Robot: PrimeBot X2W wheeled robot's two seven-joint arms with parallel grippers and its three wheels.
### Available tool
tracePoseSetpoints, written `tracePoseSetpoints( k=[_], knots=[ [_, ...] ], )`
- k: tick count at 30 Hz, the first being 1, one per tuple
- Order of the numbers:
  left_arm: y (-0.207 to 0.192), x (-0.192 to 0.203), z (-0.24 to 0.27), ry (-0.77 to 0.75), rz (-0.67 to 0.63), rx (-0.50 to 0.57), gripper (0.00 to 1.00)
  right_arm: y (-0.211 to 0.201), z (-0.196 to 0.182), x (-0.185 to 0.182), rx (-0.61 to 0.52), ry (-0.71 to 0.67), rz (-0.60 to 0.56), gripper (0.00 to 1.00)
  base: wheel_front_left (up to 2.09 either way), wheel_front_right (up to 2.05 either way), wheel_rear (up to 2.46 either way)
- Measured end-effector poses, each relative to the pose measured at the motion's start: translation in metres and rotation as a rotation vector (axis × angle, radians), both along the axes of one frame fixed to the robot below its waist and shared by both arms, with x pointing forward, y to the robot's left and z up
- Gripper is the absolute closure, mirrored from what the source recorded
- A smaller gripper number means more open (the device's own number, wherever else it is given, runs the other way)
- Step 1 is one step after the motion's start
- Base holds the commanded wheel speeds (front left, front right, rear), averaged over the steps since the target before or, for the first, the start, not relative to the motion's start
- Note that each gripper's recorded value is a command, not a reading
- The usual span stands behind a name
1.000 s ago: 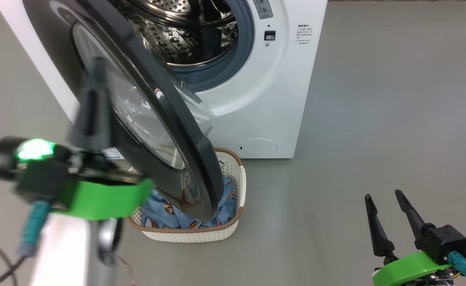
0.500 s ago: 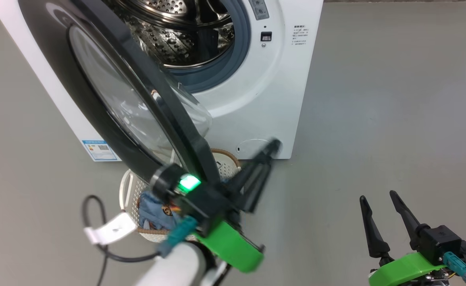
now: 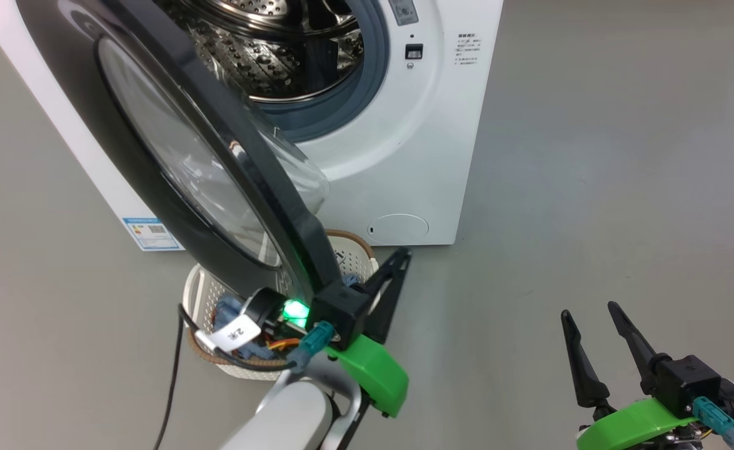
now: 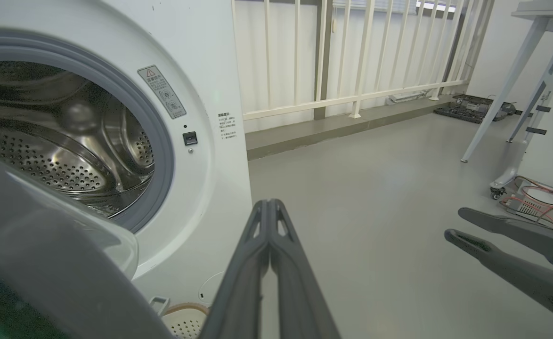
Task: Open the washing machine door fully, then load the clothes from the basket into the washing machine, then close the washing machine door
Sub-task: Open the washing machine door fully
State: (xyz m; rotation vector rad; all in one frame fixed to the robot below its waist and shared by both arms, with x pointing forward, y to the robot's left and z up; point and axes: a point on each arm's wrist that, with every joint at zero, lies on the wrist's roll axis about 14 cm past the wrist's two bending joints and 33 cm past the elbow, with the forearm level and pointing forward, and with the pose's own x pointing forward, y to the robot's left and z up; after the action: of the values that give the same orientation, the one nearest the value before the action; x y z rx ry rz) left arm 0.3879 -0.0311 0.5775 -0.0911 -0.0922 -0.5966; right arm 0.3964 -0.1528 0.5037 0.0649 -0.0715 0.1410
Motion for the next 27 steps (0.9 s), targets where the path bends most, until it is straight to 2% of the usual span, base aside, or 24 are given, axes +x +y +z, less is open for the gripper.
tracePoseSetpoints(
  k=[11,27],
  knots=[
    [0.027,0.019,-0.028,0.098,0.13,0.011,1.0,-0.002,0.001,0.001,0.009,-0.003,-0.005,0.0,0.0,0.0,0.0],
    [0.042,0.022,-0.029,0.129,0.191,-0.046,1.0,-0.002,0.001,0.001,0.017,-0.002,-0.008,0.0,0.0,0.0,0.0]
  ],
)
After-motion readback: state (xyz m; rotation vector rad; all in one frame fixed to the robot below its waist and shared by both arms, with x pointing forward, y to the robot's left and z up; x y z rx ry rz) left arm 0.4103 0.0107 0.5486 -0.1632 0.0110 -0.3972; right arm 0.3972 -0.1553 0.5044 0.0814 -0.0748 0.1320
